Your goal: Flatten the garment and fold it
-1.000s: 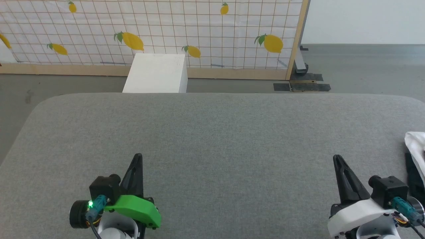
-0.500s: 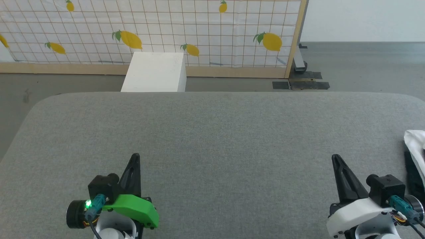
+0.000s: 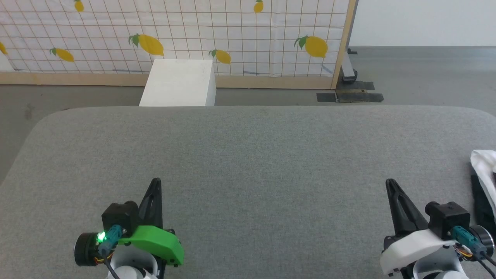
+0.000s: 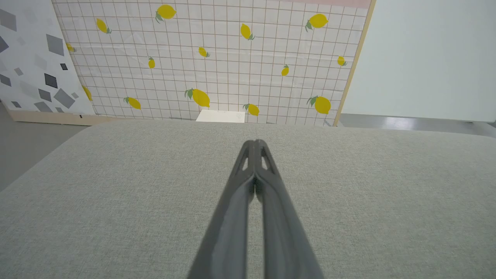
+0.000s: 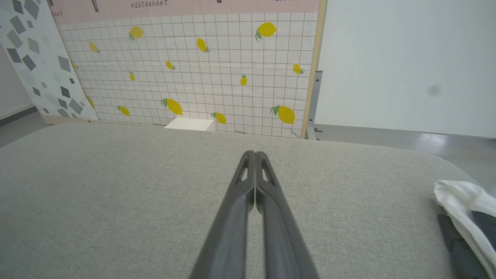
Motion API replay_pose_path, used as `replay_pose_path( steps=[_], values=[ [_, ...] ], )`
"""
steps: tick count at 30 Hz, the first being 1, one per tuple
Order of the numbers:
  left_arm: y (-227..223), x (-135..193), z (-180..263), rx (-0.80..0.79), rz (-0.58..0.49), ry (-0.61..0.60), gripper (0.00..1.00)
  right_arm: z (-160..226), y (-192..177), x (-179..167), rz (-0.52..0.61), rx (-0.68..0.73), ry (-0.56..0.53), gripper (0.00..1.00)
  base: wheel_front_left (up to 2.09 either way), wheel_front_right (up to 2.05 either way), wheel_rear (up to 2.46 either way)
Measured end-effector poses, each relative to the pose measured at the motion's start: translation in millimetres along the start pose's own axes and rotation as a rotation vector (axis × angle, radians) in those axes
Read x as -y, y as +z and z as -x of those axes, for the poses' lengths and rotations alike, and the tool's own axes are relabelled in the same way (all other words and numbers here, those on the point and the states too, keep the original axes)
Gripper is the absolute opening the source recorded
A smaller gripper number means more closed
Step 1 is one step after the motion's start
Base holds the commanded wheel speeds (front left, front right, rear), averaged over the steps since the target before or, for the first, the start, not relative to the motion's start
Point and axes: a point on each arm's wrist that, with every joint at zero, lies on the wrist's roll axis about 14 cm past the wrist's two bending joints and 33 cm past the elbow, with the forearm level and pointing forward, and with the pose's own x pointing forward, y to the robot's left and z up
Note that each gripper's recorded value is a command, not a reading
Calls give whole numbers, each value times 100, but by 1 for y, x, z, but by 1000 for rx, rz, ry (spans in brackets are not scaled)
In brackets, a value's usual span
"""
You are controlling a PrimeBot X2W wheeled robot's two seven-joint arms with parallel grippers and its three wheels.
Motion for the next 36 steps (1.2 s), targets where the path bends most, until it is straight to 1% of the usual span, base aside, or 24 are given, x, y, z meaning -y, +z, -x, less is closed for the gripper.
replay_pose_path(
  steps=[7,36],
  values=[
    [2,0,-1,-4,-25,2,0,-2,1,0,5,2,1,0,0,0,0],
    [4,-5,-3,-30,-64,20,0,-4,-1,0,32,-20,2,0,0,0,0]
  ],
)
